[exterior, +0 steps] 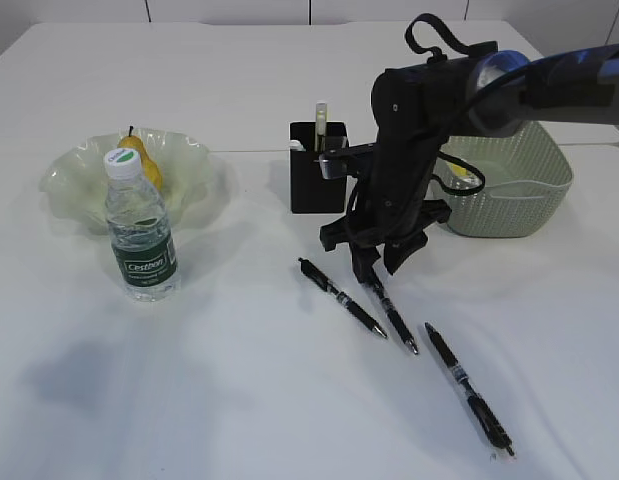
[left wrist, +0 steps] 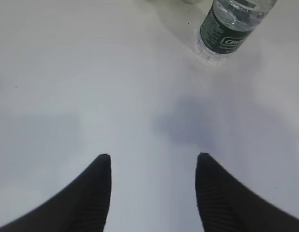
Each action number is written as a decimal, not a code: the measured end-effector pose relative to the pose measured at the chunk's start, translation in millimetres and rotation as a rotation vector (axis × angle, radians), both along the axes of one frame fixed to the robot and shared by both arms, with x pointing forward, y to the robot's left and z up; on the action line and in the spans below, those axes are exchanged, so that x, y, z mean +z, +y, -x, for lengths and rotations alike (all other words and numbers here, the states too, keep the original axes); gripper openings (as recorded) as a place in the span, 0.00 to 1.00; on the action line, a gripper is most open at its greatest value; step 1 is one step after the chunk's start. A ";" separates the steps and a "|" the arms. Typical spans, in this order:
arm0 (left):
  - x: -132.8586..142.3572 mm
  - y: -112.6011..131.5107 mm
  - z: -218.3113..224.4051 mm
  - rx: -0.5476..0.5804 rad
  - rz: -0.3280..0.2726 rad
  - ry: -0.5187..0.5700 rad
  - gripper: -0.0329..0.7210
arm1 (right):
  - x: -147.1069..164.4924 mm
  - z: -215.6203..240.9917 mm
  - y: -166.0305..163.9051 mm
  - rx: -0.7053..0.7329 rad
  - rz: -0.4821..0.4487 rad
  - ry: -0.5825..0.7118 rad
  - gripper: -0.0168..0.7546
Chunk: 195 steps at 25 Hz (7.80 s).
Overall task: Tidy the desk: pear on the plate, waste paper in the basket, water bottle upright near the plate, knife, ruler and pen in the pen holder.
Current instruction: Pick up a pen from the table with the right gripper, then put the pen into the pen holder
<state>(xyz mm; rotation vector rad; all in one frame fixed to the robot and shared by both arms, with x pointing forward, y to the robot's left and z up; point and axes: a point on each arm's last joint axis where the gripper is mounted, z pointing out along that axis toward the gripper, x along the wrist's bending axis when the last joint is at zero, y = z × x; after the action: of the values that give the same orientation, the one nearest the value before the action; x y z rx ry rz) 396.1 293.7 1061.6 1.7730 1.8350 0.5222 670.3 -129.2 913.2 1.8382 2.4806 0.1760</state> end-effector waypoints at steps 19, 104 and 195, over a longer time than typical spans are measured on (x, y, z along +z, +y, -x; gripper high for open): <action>1.6 0.2 -2.1 0.003 0.000 -0.029 0.57 | 0.2 0.7 5.3 0.009 -0.008 -0.012 0.46; 1.0 0.3 -3.4 0.004 -0.001 -0.029 0.57 | -14.9 -0.5 4.0 -0.001 0.002 0.016 0.44; 0.7 0.1 -3.0 0.002 0.000 -0.023 0.57 | 210.2 36.2 -14.7 0.020 -0.287 -0.810 0.18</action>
<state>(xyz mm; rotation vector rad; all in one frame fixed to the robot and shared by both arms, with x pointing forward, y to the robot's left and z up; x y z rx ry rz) 399.1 293.8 1062.4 1.7581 1.8216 0.5419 634.1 -143.9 1123.4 1.3952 1.9489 1.0782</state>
